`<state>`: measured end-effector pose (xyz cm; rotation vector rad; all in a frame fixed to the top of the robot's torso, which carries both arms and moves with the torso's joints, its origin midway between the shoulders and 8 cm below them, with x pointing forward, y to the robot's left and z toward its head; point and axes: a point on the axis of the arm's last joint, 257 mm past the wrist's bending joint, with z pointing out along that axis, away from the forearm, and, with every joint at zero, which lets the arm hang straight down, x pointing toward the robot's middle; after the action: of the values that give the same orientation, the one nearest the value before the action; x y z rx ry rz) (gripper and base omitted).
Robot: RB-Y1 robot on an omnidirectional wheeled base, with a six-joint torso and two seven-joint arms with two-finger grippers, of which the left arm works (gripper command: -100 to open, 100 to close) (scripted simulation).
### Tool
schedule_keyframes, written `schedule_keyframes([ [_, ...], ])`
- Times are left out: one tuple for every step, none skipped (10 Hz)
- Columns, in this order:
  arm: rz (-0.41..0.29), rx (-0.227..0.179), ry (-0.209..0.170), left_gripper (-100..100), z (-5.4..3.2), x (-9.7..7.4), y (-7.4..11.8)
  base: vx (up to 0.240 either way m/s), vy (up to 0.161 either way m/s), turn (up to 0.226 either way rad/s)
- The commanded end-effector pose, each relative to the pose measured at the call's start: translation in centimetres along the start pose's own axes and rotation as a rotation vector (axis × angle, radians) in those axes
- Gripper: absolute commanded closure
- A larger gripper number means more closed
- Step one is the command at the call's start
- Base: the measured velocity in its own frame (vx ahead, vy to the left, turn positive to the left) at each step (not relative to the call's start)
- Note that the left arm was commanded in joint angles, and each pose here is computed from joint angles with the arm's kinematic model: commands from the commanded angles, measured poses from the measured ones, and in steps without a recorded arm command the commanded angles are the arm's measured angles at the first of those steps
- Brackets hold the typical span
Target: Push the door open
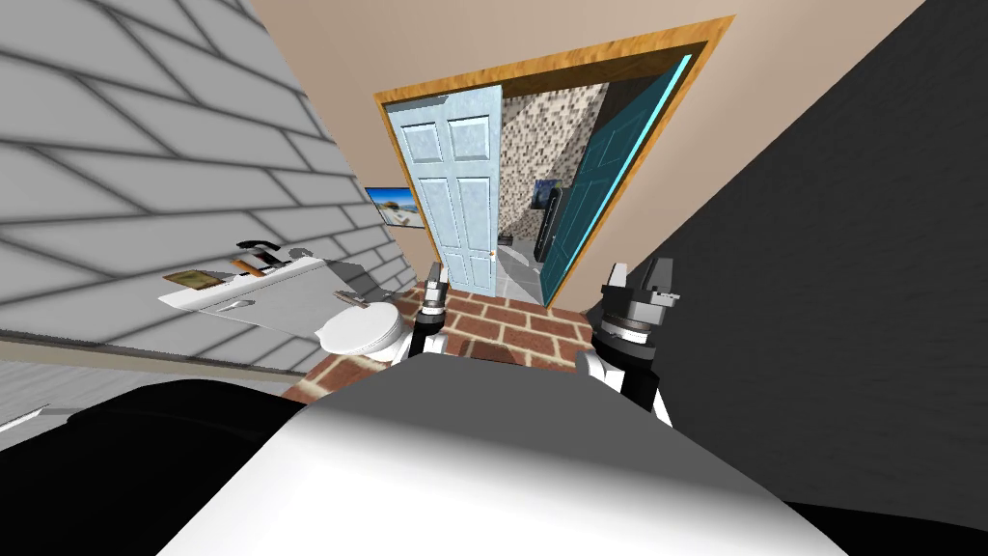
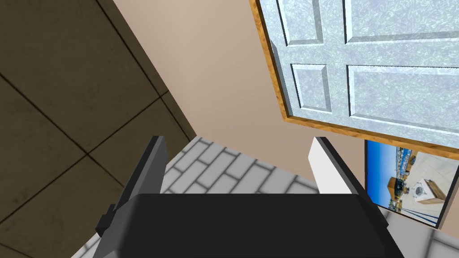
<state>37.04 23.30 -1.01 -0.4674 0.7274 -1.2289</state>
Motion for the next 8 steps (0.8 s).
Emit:
schedule_keyframes([
  [-0.009,-0.018,0.008,-100,-0.09,0.6,1.2,0.128,-0.010,-0.013],
  [-0.013,-0.027,0.011,-100,-0.21,0.8,1.9,0.115,0.015,-0.011],
  [-0.017,-0.037,0.015,-100,-0.34,1.0,2.5,0.103,0.002,-0.020],
  [-0.021,-0.047,0.019,-100,-0.47,1.2,3.1,0.097,-0.006,-0.012],
  [-0.025,-0.057,0.022,-100,-0.62,1.4,3.8,0.091,0.006,-0.010],
  [-0.030,-0.068,0.026,-100,-0.78,1.6,4.5,0.092,0.014,-0.015],
  [-0.035,-0.080,0.029,-100,-0.95,1.8,5.2,0.092,0.020,-0.013],
  [-0.039,-0.091,0.033,-100,-1.12,2.0,5.9,0.090,0.019,-0.019],
])
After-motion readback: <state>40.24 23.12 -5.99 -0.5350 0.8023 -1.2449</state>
